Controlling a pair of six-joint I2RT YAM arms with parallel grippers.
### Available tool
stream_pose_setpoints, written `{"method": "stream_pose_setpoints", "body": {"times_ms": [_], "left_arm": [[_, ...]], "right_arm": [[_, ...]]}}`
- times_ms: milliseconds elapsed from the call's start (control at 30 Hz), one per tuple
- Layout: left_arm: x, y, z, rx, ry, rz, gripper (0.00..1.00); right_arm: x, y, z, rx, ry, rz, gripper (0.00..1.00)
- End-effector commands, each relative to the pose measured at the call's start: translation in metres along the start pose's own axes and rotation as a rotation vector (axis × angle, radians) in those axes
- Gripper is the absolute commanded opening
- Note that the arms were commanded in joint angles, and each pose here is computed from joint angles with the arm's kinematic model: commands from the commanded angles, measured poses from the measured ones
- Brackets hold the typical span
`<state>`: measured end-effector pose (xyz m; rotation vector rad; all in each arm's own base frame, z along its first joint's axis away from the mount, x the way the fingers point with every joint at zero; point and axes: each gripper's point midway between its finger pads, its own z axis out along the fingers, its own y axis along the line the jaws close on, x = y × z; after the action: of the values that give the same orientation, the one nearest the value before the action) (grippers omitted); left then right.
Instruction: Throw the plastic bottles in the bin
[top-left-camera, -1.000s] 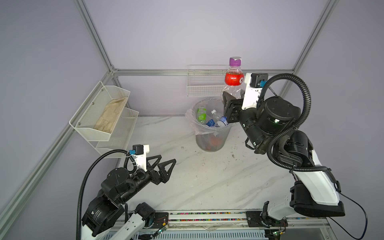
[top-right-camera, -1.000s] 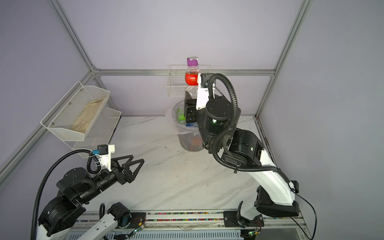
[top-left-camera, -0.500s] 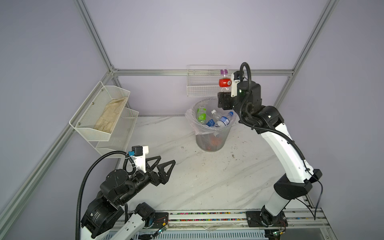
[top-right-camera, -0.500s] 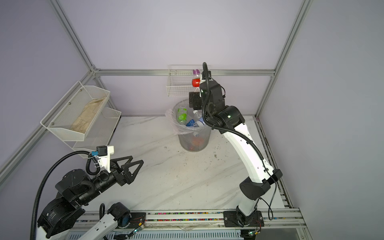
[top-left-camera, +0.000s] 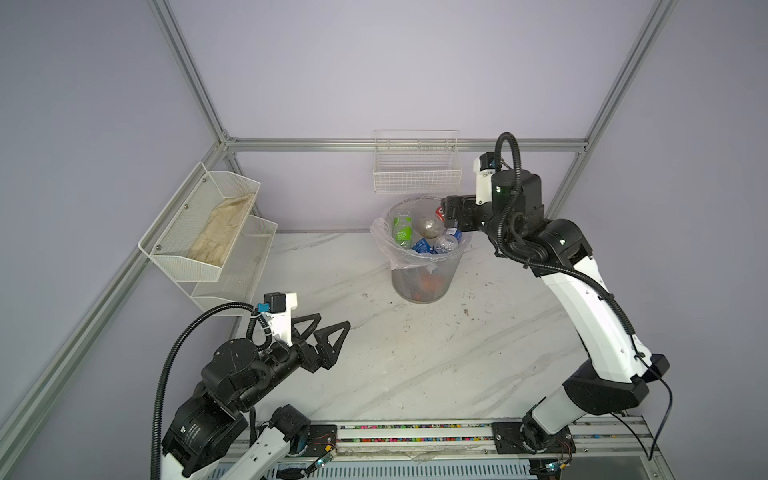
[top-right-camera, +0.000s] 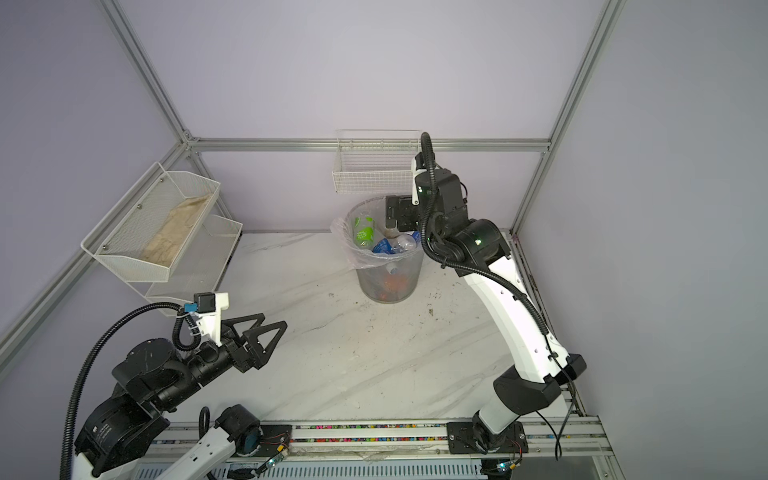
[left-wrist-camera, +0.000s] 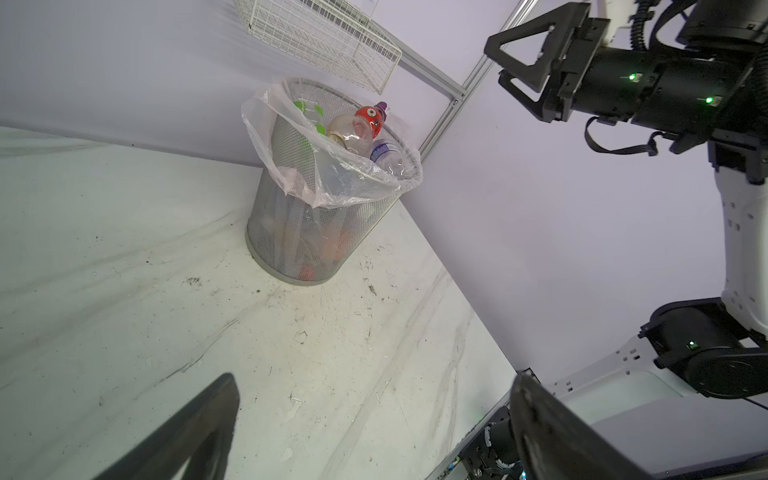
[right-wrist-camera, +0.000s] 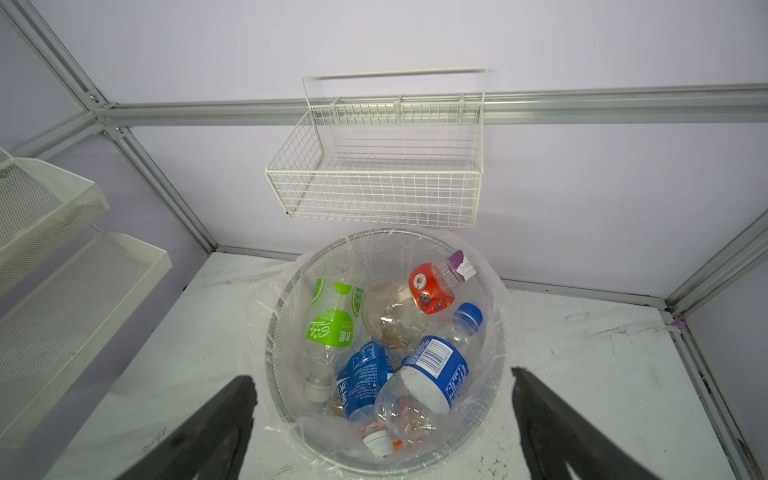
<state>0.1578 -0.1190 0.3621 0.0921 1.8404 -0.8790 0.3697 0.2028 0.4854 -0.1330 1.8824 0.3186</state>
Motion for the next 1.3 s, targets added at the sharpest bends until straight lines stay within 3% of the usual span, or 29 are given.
{"method": "stream_pose_setpoints", "body": {"times_ms": [0, 633, 933, 1267], "left_arm": [[0.002, 0.002, 0.005, -0.004, 0.008, 0.004, 1.00], [0.005, 0.010, 0.016, -0.051, 0.033, 0.018, 1.00], [0.002, 0.022, 0.031, -0.125, 0.049, 0.055, 1.00], [-0.018, 0.036, 0.033, -0.238, -0.010, 0.080, 1.00]], "right_arm": [[0.010, 0.003, 0.005, -0.017, 0.010, 0.017, 0.98], [0.022, -0.005, -0.008, -0.011, 0.022, 0.022, 0.97], [0.027, -0.015, -0.010, 0.033, 0.001, 0.005, 0.98], [0.018, -0.026, -0.029, 0.051, -0.077, -0.013, 0.97]]}}
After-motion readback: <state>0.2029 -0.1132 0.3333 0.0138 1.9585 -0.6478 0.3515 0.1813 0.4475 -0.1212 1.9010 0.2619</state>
